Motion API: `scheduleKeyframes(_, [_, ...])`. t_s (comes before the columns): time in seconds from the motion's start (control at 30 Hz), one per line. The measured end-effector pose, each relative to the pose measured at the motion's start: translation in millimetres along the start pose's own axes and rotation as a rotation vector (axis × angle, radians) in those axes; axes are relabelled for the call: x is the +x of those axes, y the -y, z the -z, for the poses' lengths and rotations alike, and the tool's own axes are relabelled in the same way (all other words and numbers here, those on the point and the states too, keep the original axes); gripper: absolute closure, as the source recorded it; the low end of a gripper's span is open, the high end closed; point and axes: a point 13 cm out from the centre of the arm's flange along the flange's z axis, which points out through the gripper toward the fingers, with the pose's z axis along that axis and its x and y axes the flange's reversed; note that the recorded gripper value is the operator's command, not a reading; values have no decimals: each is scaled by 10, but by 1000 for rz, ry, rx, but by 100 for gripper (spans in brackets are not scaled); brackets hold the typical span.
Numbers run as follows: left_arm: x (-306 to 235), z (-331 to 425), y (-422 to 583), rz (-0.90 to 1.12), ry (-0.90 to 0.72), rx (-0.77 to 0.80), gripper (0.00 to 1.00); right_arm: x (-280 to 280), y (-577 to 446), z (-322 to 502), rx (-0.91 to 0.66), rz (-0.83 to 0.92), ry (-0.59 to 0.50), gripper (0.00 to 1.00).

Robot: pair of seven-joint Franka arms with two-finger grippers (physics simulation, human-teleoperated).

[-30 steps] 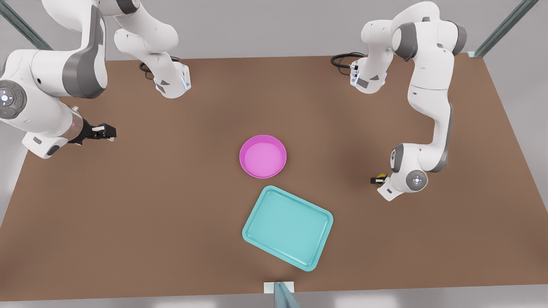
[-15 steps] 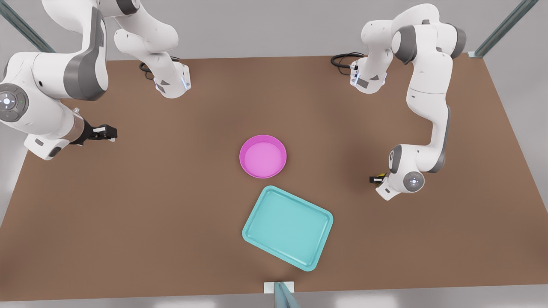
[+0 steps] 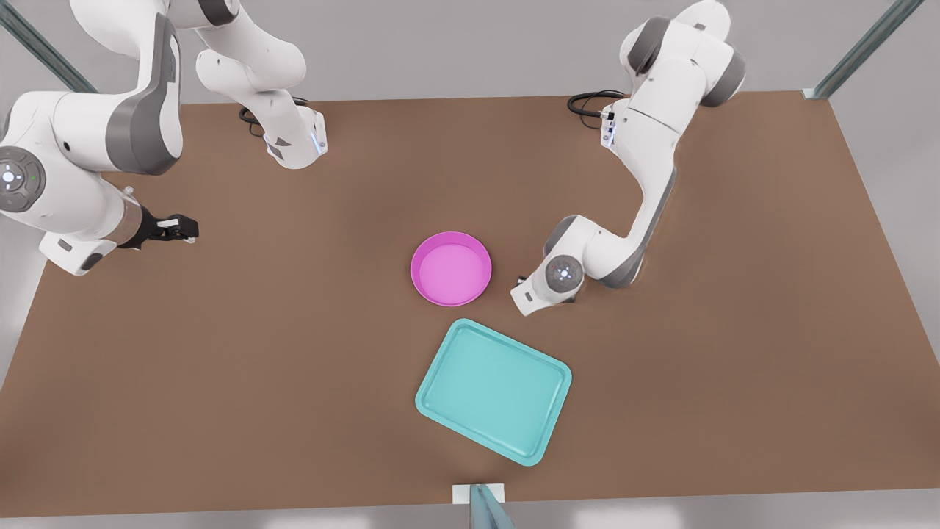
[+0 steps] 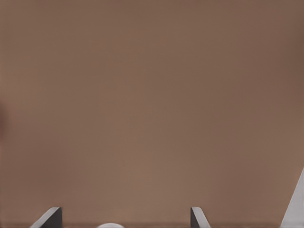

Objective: Place the orange on the plate with the left arm and the plate on the tray with the right arm

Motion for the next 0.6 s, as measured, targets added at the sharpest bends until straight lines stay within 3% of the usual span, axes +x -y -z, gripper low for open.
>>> scheduleKeyframes(0.1, [109, -87, 939, 2, -7, 18, 40, 5, -3, -21, 0, 1, -3, 0])
scheduleKeyframes(0.27, [15, -158, 1658, 115, 19, 69, 38, -7, -5, -41, -1, 1, -6, 0])
scheduleKeyframes(0.3, [-7, -174, 1725, 141, 21, 76, 0, -8, -5, -44, -1, 1, -7, 0])
scheduleKeyframes(0.4, [-31, -125, 1699, 225, 20, 74, 0, -21, -44, -163, -14, 6, -31, 0])
scheduleKeyframes(0.47, [-92, 282, 1249, 317, 28, 33, 0, -88, -164, -409, -50, 21, -76, 0])
scheduleKeyframes(0.6, [-93, 2292, -1588, 697, 138, -49, 0, -225, -1169, -1594, -199, 114, -228, 0])
